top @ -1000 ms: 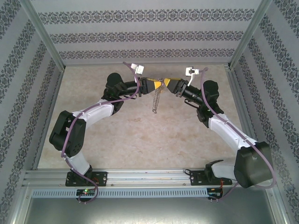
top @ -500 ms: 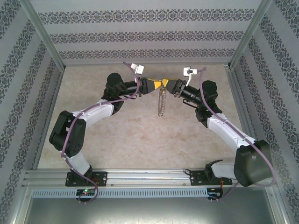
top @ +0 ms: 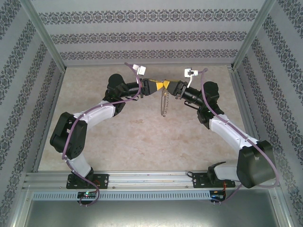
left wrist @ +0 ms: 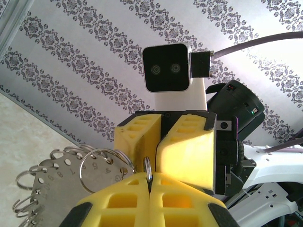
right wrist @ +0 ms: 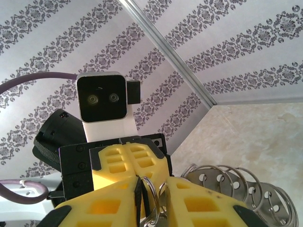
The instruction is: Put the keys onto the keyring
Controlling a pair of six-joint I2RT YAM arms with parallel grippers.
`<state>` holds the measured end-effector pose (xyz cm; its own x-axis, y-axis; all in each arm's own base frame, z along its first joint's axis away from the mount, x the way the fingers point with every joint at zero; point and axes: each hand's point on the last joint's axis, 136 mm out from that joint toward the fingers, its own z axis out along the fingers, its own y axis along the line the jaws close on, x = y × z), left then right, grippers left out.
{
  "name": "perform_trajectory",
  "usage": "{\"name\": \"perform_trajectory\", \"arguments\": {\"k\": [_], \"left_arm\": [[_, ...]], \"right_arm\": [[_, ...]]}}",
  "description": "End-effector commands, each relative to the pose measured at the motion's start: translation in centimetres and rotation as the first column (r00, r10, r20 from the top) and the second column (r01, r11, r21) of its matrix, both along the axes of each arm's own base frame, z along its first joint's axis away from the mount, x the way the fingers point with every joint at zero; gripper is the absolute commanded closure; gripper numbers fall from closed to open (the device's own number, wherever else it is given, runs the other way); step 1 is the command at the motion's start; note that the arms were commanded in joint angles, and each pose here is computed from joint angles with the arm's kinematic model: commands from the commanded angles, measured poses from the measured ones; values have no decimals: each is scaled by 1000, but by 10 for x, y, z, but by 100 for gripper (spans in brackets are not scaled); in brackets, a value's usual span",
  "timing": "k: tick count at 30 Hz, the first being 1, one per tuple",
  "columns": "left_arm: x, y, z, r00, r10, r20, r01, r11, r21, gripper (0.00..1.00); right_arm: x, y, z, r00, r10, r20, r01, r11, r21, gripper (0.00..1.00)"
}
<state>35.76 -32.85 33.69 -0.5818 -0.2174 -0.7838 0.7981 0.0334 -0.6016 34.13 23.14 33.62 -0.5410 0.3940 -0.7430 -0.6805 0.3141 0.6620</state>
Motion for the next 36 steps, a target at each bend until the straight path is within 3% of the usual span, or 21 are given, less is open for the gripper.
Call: {"name": "perform_trajectory", "arguments": {"k": [1, 7, 11, 15, 19, 26, 36], "left_arm": [[-9, -2, 24, 996, -13, 90, 18, 999, -50, 100], [-9, -3, 23, 996, -13, 88, 18, 999, -50, 100], [-9, -3, 22, 996, -16, 84, 20, 999, -46, 100], [-6, 2, 22, 996, 1, 87, 2, 999, -33, 76], [-3, 12, 24, 996, 27, 90, -25, 999, -25, 64], [5, 23, 19, 995, 53, 86, -55, 998, 23, 56], [4, 20, 0, 998, -20, 67, 7, 983, 185, 57]], "right_arm": [[-6, 8, 21, 997, 45, 64, -47, 999, 17, 79], [-6, 8, 20, 997, 46, 65, -47, 999, 14, 100], [-6, 8, 21, 996, 52, 74, -52, 999, 6, 100], [-3, 5, 17, 996, 41, 82, -38, 999, -36, 100], [2, -2, 12, 996, 43, 78, -37, 996, -80, 100], [4, -6, 7, 991, 115, 73, -104, 985, -134, 100], [-1, 3, 5, 967, 253, 40, -242, 955, -174, 100]]}}
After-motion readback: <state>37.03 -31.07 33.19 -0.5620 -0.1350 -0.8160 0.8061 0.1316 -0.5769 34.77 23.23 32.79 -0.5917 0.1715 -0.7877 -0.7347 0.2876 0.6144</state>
